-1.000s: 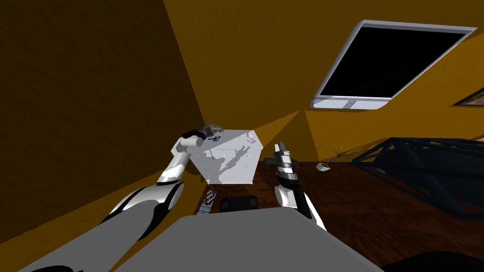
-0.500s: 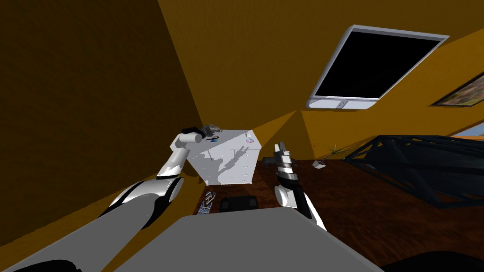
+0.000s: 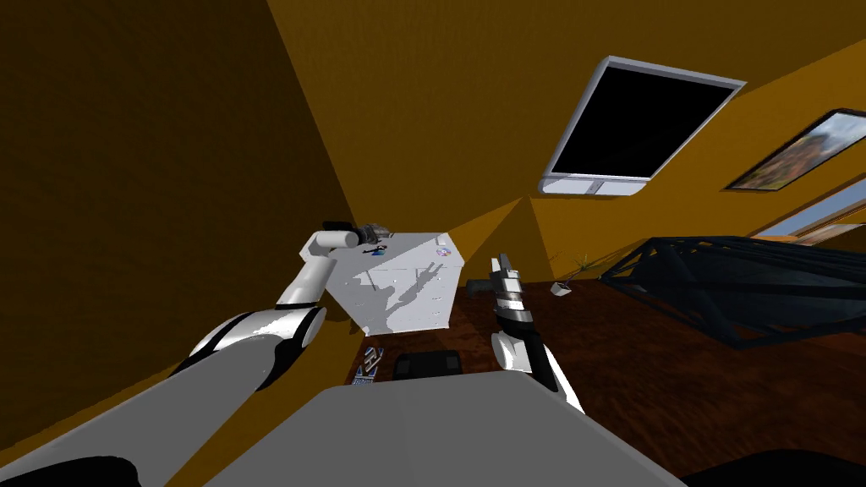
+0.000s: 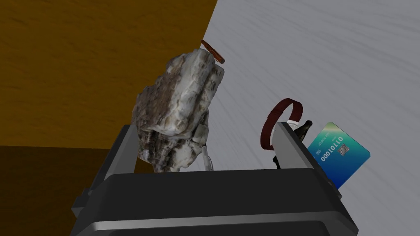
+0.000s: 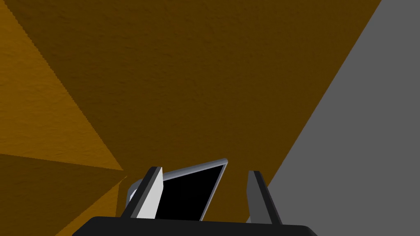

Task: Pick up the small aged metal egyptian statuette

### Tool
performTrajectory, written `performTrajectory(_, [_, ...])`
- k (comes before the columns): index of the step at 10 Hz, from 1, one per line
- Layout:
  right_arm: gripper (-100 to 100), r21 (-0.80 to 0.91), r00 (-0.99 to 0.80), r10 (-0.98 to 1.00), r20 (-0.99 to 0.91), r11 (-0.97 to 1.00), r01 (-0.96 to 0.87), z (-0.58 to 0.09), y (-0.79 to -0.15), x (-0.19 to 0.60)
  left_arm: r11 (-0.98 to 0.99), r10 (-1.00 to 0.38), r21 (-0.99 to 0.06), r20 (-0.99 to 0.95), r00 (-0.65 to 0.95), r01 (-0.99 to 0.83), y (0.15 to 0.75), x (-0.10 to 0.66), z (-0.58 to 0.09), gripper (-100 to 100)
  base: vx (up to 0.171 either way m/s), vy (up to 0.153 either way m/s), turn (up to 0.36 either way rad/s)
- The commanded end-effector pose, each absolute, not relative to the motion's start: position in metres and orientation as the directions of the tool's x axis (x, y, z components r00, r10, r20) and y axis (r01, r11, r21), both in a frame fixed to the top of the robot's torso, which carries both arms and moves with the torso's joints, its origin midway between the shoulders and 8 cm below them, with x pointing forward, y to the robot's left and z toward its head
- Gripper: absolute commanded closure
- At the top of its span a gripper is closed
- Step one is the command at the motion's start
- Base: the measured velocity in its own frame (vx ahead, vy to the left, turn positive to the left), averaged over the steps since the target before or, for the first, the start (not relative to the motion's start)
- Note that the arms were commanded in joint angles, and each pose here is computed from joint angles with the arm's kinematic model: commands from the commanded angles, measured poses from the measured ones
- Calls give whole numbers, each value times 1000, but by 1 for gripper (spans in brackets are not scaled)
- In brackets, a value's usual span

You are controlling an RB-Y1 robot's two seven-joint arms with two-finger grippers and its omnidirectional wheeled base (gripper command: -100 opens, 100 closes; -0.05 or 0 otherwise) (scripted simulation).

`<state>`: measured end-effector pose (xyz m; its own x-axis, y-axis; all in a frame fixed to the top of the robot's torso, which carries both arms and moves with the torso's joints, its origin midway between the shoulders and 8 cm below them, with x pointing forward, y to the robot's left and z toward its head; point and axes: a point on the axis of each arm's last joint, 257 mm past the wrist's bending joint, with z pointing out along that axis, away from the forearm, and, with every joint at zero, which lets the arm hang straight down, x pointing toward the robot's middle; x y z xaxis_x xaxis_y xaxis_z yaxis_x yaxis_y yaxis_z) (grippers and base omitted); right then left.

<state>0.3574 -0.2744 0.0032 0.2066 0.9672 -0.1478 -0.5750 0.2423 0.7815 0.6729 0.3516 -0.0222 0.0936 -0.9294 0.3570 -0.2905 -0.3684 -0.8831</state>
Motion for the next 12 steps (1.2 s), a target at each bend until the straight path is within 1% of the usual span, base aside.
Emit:
performTrajectory(1, [0, 781, 207, 967, -148, 242, -575, 3, -274, 357, -373, -928, -869, 356, 113, -327, 355, 672, -31, -100, 6, 5, 11])
performTrajectory(2, [0, 781, 207, 967, -148, 242, -575, 3, -274, 357, -389, -921, -854, 365, 136, -345, 364, 674, -22, -100, 16, 7, -157])
performTrajectory(4, [0, 781, 207, 967, -148, 242, -575, 3, -274, 357, -395, -919, -833, 360, 162, -389, 367, 670, -38, -100, 10, 12, -38])
performTrajectory(5, [0, 781, 207, 967, -148, 242, -575, 3, -274, 357, -411, -912, -817, 367, 186, -405, 376, 670, -28, -100, 18, 10, -142])
performTrajectory(6, [0, 781, 207, 967, -148, 242, -575, 3, -274, 357, -419, -908, -796, 364, 209, -436, 379, 666, -41, -100, 22, 19, -93])
performTrajectory(8, [0, 781, 207, 967, -148, 242, -575, 3, -274, 357, -443, -896, -768, 368, 247, -462, 391, 663, -39, -100, 17, 12, -80])
performTrajectory(10, [0, 781, 207, 967, -148, 242, -575, 3, -274, 357, -447, -894, -743, 358, 268, -499, 392, 657, -51, -100, 19, 14, -38])
performTrajectory(11, [0, 781, 207, 967, -148, 242, -575, 3, -274, 357, -470, -882, -719, 362, 302, -512, 404, 653, -46, -100, 24, 15, -156])
performTrajectory(12, [0, 781, 207, 967, -148, 242, -575, 3, -274, 357, -476, -879, -697, 355, 319, -536, 406, 648, -55, -100, 27, 29, -88])
